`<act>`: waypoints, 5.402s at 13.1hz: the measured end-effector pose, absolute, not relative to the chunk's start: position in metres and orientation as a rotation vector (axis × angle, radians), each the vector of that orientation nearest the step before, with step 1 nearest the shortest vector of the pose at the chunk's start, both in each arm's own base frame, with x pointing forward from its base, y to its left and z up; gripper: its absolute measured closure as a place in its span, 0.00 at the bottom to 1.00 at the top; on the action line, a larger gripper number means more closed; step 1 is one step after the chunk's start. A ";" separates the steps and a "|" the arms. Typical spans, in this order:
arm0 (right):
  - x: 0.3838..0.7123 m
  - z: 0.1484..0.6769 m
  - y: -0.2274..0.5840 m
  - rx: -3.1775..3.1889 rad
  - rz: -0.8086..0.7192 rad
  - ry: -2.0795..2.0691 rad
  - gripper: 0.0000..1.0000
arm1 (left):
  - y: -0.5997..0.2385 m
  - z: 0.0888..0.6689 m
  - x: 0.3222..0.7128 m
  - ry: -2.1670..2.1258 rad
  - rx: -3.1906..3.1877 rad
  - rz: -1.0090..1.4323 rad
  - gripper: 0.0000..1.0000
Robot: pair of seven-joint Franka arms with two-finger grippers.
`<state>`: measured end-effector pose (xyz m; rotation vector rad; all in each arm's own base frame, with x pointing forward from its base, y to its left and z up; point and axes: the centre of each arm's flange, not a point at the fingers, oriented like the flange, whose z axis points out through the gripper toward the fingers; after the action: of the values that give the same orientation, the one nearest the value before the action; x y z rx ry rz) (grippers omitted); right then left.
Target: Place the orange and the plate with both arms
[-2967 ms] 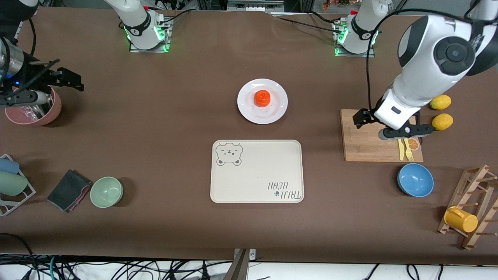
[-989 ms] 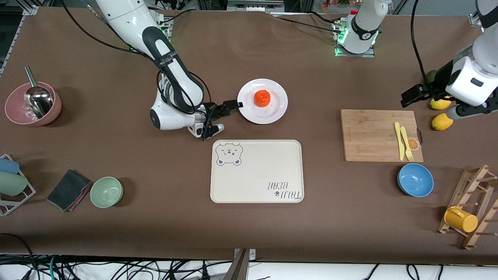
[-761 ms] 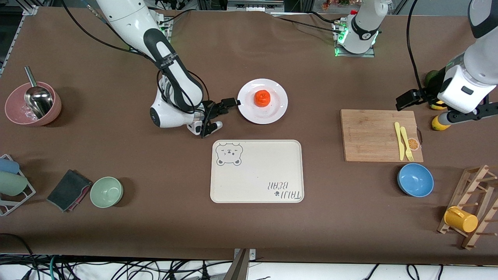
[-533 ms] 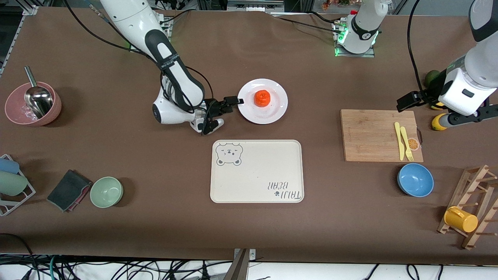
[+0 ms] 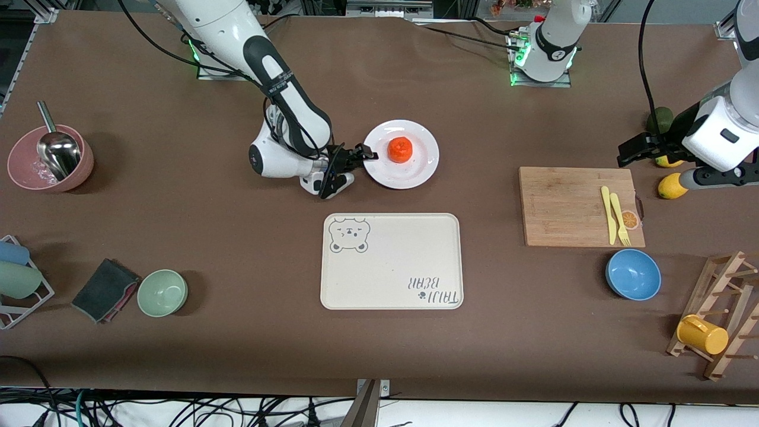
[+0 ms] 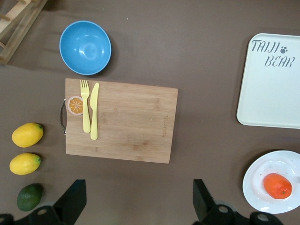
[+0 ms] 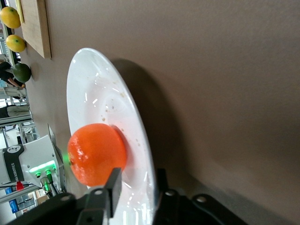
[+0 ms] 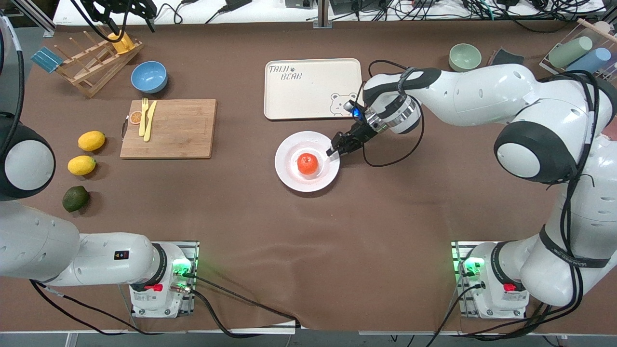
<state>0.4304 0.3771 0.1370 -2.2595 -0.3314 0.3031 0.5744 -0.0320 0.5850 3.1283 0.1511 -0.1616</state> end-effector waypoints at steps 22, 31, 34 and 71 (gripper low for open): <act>0.628 0.178 0.372 -2.179 0.149 0.233 0.93 | 0.000 0.619 0.576 0.233 3.073 -0.072 0.00; 0.651 0.134 0.380 -2.286 0.110 0.124 0.64 | 0.003 0.619 0.576 0.241 3.072 -0.072 0.00; 0.654 0.151 0.386 -2.359 0.072 -0.005 0.32 | 0.001 0.619 0.576 0.236 3.073 -0.072 0.00; 0.530 0.585 -0.027 -3.116 0.130 -0.107 0.00 | 0.021 0.617 0.575 0.268 3.082 -0.083 0.00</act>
<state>0.5304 -0.0270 0.5845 -3.1162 -0.1073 0.1303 0.5754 0.0215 0.6171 3.0822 0.2684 -0.0832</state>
